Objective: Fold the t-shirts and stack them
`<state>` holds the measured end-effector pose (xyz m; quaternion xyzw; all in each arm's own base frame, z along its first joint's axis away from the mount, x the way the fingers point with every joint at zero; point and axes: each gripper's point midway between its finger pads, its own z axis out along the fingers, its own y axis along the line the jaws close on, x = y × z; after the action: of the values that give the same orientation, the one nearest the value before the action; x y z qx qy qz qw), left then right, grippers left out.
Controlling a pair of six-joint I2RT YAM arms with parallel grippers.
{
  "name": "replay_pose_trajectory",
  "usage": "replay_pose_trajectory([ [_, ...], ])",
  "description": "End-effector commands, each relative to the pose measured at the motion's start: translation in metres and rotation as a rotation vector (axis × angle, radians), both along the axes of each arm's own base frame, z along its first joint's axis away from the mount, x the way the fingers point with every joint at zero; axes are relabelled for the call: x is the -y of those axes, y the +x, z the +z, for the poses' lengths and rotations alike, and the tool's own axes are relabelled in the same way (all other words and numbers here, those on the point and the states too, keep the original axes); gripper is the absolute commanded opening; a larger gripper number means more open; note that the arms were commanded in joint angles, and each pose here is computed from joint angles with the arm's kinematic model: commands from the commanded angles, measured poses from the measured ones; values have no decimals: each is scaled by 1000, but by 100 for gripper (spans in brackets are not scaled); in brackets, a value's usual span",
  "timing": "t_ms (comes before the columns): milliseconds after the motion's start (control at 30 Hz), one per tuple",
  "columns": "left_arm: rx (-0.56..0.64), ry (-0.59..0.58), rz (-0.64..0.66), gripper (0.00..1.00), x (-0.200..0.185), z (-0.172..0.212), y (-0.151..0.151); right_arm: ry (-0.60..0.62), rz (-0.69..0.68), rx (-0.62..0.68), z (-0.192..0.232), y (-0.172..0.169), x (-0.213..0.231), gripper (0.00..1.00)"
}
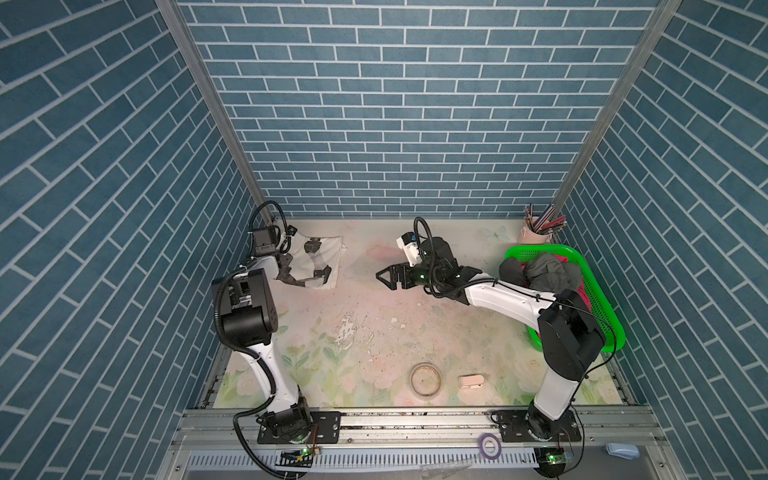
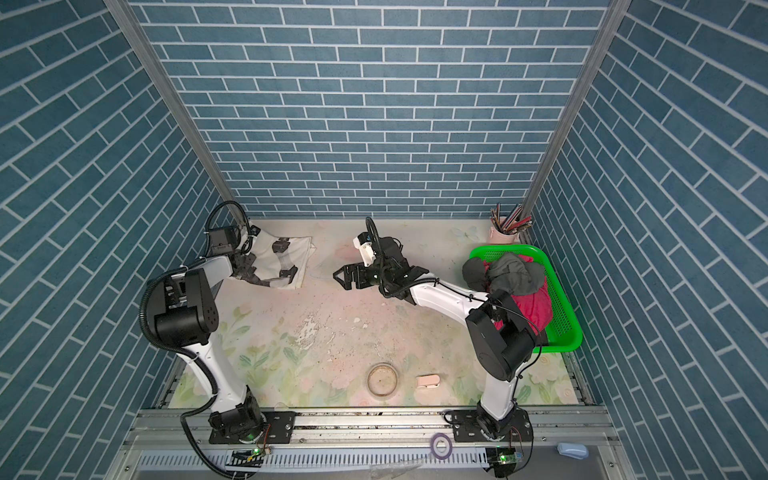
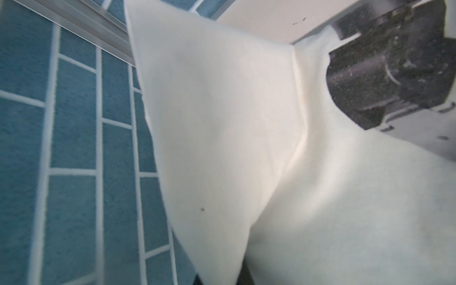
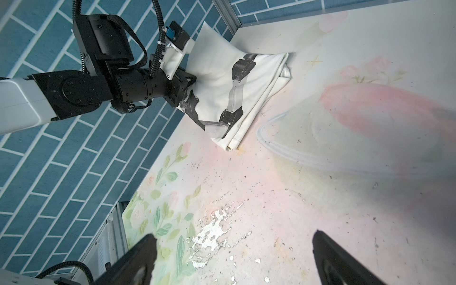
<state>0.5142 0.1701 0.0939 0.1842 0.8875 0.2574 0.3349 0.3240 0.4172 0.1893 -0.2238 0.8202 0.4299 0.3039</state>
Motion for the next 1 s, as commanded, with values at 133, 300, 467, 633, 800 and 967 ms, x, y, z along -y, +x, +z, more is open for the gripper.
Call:
replay_pose_trajectory([
  [133,45,-1,74,5,-13,11,5,15,1,-33,4,-4,-4,98],
  [300,67,-18,87,88,-11,18,5,24,-8,-26,8,-4,-2,98],
  [467,189,-61,110,89,-3,60,8,14,-11,3,16,-4,1,98],
  [633,364,-227,60,89,23,119,7,-16,-58,65,30,7,16,98],
  [800,482,-366,-22,88,57,164,-2,-34,-138,128,45,23,41,99],
  [967,537,-430,-96,88,104,190,-16,-88,-254,239,62,38,77,98],
])
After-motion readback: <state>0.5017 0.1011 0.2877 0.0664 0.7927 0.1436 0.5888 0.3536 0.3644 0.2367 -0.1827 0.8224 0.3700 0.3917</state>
